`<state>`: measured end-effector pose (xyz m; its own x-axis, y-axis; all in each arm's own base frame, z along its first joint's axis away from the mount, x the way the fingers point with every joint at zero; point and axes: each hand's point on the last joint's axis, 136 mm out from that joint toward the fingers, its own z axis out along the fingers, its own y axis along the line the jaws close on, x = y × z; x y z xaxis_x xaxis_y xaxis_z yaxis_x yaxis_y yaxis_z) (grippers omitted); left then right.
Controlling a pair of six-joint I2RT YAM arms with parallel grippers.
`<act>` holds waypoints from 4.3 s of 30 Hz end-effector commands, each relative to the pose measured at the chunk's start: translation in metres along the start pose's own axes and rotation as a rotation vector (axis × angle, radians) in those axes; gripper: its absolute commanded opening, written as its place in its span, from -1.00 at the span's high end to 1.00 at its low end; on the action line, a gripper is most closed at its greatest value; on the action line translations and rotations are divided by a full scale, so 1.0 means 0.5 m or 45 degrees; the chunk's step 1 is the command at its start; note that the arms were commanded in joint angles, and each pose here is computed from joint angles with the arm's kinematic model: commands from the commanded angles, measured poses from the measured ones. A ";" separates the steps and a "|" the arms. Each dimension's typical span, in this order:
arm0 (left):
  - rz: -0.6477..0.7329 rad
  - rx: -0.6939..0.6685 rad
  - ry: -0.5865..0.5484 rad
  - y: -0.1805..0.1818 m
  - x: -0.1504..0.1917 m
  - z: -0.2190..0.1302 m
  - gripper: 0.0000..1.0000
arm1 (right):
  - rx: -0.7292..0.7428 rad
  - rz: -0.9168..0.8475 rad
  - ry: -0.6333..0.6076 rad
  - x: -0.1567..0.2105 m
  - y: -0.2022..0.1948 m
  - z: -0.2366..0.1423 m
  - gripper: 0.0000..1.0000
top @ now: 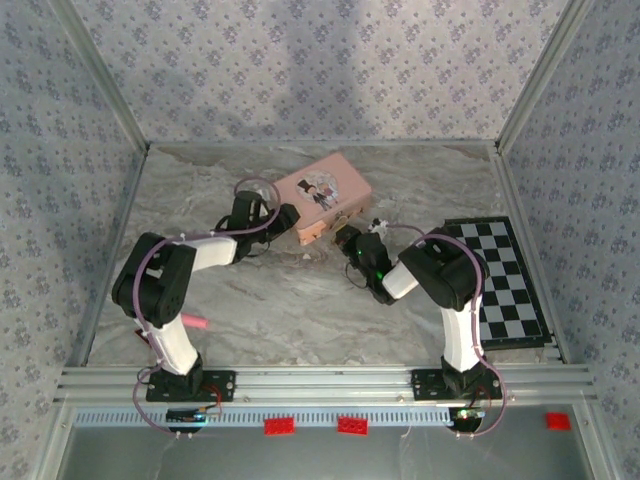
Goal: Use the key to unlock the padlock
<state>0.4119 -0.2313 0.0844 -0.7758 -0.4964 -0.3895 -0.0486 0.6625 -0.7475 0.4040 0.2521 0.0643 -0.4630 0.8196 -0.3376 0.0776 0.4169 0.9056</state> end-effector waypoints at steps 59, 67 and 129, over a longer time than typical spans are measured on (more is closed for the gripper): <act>0.480 -0.166 0.047 0.076 0.128 -0.315 -0.43 | 0.363 -0.920 0.394 -0.119 0.012 -0.411 1.00; 0.607 -0.214 -0.124 0.088 0.110 -0.389 -0.53 | 0.605 -0.909 0.389 -0.145 -0.042 -0.457 1.00; 0.559 -0.725 -0.840 0.168 -0.075 -0.518 -1.00 | 0.702 -1.319 0.148 -0.286 0.029 -0.371 -0.26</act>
<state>0.2630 -0.0411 0.1303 -0.4750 -0.2170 -0.8528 -0.1315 0.9757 -0.1751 0.2941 0.0947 0.1517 -0.6920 0.0367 -0.7210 -0.0698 0.9906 0.1175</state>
